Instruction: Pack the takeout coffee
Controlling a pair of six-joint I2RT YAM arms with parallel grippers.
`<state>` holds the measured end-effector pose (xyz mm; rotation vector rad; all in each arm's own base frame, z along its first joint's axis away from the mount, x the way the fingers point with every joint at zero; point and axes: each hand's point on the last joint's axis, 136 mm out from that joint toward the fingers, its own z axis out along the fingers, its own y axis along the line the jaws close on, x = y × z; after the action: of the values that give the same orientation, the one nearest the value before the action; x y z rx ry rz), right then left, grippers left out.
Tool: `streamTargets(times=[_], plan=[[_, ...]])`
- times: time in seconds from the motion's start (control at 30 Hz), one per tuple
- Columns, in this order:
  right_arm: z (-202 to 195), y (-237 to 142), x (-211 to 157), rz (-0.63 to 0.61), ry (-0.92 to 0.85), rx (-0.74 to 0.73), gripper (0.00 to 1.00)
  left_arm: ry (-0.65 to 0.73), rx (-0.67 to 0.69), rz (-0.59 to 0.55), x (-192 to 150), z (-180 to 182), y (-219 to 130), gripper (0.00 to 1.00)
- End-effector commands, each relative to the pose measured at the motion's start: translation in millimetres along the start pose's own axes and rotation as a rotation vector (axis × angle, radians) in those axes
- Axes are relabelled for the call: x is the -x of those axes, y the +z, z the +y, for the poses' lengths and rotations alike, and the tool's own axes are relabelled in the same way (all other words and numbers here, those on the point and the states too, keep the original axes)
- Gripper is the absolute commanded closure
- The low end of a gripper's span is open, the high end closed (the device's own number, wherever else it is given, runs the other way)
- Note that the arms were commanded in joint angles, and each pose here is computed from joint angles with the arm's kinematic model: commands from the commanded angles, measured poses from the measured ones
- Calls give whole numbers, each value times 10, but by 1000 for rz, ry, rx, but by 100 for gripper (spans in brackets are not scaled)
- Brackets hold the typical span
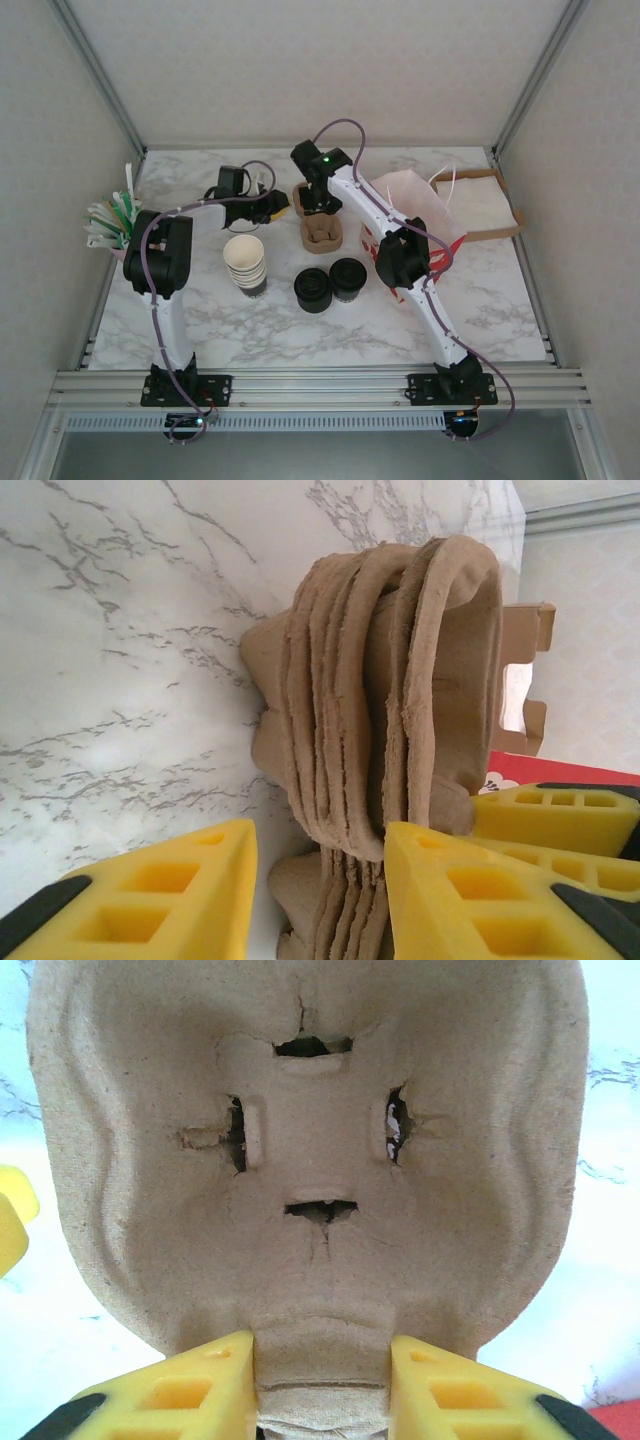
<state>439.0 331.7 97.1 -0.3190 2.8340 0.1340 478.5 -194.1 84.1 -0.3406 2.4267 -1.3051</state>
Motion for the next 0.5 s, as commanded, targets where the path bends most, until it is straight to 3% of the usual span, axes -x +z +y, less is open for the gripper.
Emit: streamTargets(times=[0.0,0.47], plan=[[90,-312,10,-29,-4,41,67,-4,-57,7,11,-51,-17,61],[121,-270,-21,-16,-6,47,67,-34,-136,32,-14,-80,34,60]])
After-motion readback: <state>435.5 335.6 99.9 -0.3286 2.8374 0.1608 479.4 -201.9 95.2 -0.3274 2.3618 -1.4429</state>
